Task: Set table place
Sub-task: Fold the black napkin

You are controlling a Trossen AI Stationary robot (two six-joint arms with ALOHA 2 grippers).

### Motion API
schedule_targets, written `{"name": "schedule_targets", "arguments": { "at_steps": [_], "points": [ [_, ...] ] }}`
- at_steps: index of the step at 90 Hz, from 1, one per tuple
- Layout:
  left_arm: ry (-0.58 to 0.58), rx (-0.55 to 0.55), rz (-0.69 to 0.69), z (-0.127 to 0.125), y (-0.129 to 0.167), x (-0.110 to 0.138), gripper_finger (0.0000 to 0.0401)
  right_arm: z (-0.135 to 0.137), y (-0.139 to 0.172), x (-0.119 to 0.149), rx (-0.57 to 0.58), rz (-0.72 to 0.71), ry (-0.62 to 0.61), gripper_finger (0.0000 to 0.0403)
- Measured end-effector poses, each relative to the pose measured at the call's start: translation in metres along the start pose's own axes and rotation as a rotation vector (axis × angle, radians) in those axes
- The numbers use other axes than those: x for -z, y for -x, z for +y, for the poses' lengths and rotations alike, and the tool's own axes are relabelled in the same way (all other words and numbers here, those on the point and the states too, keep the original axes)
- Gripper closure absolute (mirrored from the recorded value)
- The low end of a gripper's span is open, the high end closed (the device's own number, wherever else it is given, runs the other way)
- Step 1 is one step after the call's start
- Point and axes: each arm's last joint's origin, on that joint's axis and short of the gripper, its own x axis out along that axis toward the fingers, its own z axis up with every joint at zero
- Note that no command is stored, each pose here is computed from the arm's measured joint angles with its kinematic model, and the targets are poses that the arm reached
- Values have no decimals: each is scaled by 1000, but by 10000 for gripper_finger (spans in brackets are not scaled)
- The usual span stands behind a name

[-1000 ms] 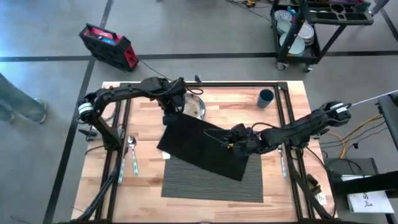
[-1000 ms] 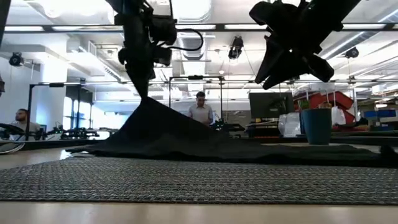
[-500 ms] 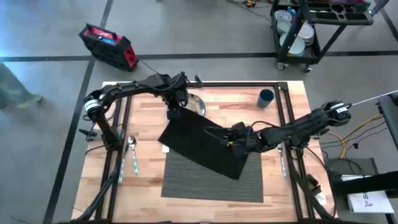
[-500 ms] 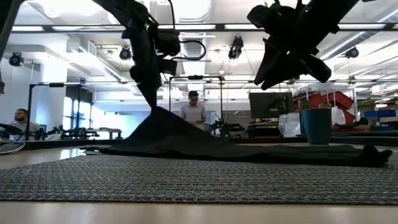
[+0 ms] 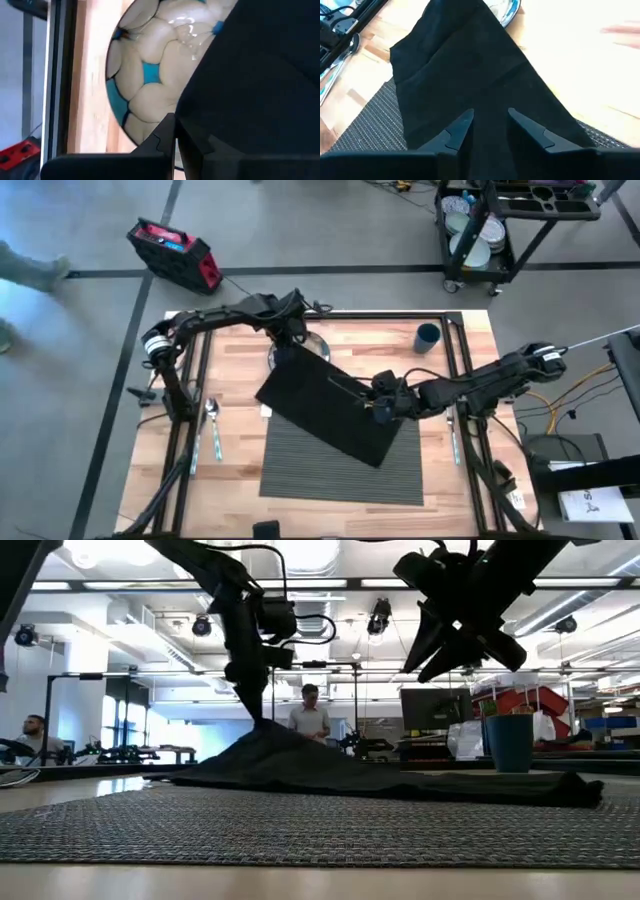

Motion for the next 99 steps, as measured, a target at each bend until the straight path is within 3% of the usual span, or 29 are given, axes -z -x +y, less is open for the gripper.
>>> {"name": "schedule_targets", "arguments": {
  "at_steps": [19,40,51,67,88,99],
  "points": [
    [16,-7,-15,0,7,1,376,0,1,0,2,1,2,297],
    [74,-35,-11,2,11,2,312,-1,1,0,4,2,0,292],
    [151,23,6,-7,13,4,277,-1,2,0,-2,17,1,298],
    [152,140,19,-48,9,2,259,-1,2,1,-3,25,3,306],
    [-3,197,-28,-116,5,0,283,0,3,1,-31,79,14,299],
    [-25,227,-81,-140,6,0,297,1,4,3,-56,127,29,293]
  ]
}}
